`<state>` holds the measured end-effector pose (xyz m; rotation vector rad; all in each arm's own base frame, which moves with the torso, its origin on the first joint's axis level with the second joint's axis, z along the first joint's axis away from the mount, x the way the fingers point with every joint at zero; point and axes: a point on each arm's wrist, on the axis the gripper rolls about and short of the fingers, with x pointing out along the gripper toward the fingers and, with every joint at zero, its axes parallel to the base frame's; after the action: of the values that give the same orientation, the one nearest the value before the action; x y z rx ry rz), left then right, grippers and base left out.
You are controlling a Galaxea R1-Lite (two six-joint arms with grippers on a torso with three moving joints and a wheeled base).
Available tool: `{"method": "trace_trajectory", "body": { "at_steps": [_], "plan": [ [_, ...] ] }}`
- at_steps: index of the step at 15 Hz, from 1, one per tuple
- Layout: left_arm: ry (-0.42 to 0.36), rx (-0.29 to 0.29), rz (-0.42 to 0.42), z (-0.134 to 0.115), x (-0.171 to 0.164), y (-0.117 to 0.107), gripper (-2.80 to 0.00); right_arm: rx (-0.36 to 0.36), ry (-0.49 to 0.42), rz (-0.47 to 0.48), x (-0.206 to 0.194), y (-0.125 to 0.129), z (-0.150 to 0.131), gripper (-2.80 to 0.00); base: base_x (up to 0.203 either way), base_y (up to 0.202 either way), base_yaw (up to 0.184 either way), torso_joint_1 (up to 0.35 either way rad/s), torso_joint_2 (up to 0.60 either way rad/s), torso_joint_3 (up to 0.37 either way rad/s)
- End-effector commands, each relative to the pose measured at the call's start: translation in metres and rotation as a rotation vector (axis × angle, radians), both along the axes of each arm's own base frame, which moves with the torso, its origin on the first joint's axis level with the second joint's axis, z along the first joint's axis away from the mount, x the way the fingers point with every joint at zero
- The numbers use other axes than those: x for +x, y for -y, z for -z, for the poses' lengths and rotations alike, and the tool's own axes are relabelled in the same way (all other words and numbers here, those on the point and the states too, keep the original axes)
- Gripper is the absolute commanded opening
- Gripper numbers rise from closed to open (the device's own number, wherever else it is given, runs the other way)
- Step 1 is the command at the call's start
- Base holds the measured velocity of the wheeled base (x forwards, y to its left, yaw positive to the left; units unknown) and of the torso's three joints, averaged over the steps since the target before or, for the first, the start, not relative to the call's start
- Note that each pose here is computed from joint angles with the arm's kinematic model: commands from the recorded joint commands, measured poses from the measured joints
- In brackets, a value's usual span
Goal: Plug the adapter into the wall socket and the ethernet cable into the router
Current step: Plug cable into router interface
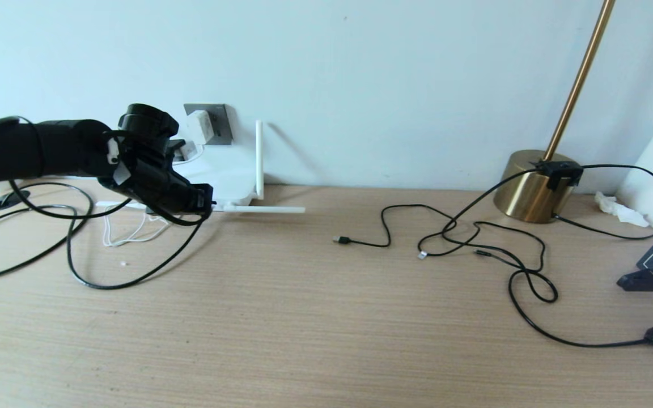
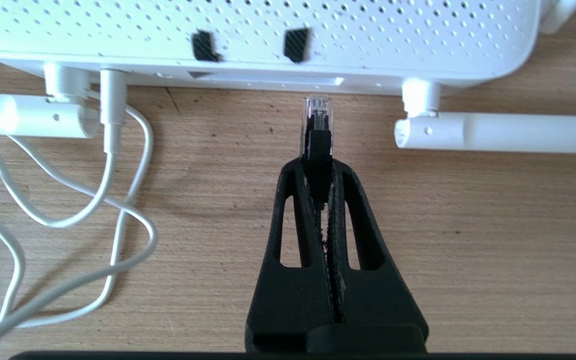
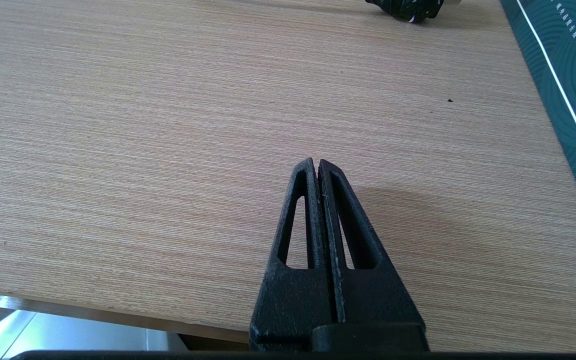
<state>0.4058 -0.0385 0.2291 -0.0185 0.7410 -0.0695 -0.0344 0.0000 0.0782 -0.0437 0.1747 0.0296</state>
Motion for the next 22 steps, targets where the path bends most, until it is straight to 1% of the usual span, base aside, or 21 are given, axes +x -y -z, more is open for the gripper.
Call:
{"method": "trace_trajectory", "body": {
  "at_steps": [1,10,22],
  "plan": [
    [-0.003,0.001,-0.008,0.002,0.003,-0.003,-2.8,0.0,-0.001,0.0,0.0,0.0,0.0,-2.8,0.0,0.0,0.0,0.0,0.0,0.0],
    [0.017,-0.002,-0.018,0.001,0.012,-0.006,-2.8,-0.002,-0.001,-0.001,0.0,0.0,0.0,-2.8,0.0,0.0,0.0,0.0,0.0,0.0],
    [0.017,-0.003,-0.016,0.004,0.015,-0.006,-2.8,-0.002,-0.001,-0.001,0.0,0.0,0.0,-2.8,0.0,0.0,0.0,0.0,0.0,0.0]
  ]
}}
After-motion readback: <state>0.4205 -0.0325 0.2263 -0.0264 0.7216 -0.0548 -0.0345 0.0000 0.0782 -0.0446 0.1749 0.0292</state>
